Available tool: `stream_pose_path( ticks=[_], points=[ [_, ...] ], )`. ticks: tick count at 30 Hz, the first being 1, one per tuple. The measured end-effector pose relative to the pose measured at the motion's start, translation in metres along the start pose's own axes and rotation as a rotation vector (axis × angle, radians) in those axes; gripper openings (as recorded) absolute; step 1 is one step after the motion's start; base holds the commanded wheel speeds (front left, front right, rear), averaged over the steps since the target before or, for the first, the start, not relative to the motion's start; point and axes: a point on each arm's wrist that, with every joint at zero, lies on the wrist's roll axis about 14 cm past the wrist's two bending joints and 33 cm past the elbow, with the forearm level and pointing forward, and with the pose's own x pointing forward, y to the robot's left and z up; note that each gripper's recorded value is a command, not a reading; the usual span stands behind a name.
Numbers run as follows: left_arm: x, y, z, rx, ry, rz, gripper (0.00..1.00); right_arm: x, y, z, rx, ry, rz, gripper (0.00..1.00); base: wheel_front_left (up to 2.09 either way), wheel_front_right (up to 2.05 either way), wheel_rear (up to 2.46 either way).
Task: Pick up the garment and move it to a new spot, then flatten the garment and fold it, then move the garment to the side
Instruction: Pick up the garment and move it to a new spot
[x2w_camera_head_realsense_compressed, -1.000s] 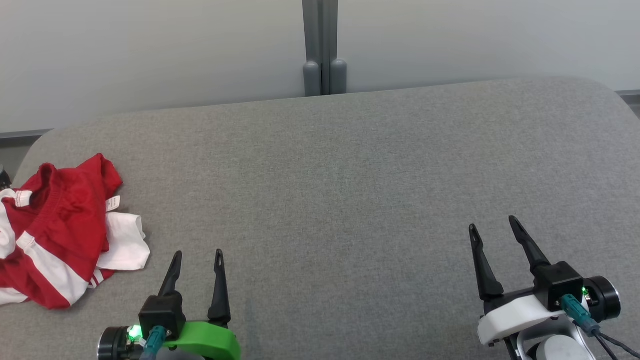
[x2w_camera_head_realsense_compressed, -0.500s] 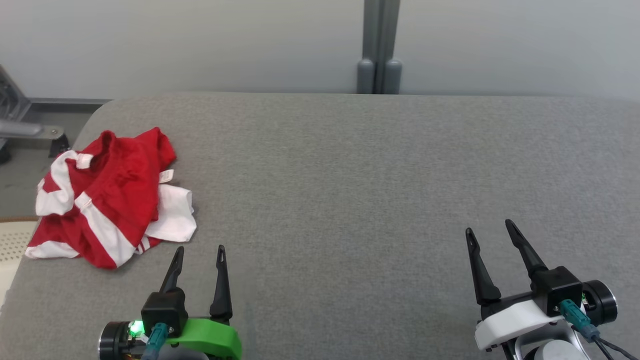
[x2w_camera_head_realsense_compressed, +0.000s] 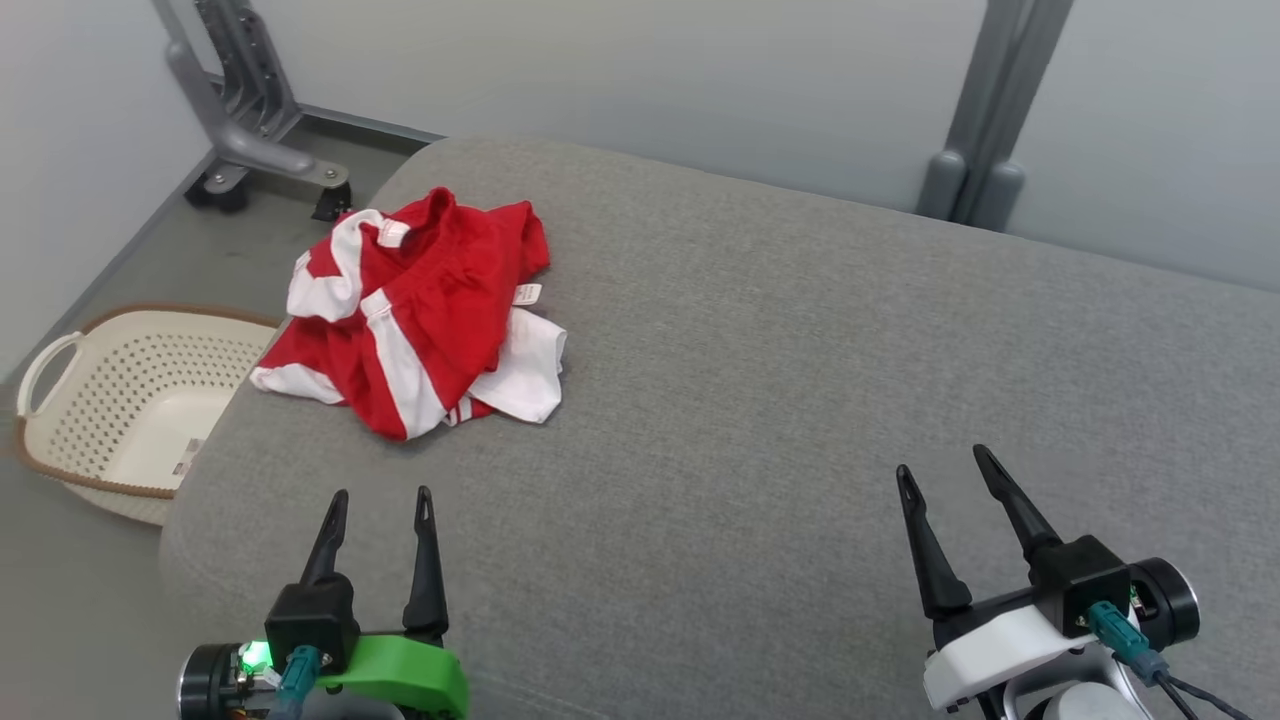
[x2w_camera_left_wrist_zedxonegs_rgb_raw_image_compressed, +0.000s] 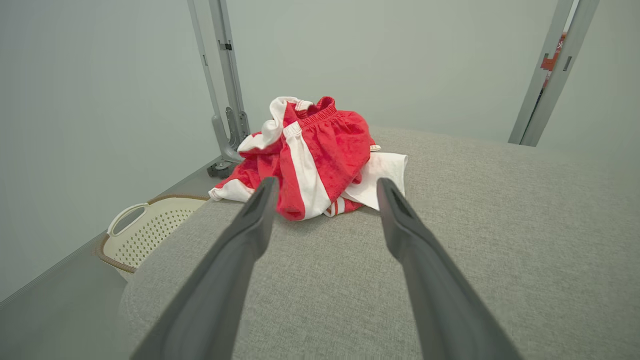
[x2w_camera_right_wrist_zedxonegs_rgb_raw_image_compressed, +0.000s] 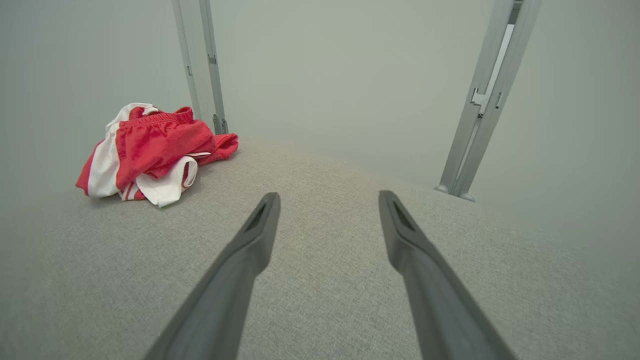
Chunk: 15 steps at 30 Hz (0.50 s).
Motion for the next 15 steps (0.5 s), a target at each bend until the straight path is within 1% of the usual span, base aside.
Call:
stream_pose_path(
  ticks=[3,6,12,15],
  points=[
    [-0.006,0.013,0.002,0.0,-0.006,0.041,1.0,0.008,0.014,0.001,0.003,-0.005,0.046,1.0,0.0,0.0,0.0],
    [-0.011,0.019,0.001,0.005,-0.004,0.058,1.0,0.011,0.021,0.003,0.004,-0.01,0.069,1.0,0.0,0.0,0.0],
    [-0.004,0.022,0.007,0.01,-0.021,0.06,1.0,0.009,0.009,0.003,-0.005,-0.014,0.035,1.0,0.0,0.0,0.0],
    [0.015,0.036,0.029,0.041,-0.079,0.072,1.0,0.011,-0.002,0.006,-0.016,-0.028,0.006,1.0,0.0,0.0,0.0]
  ],
)
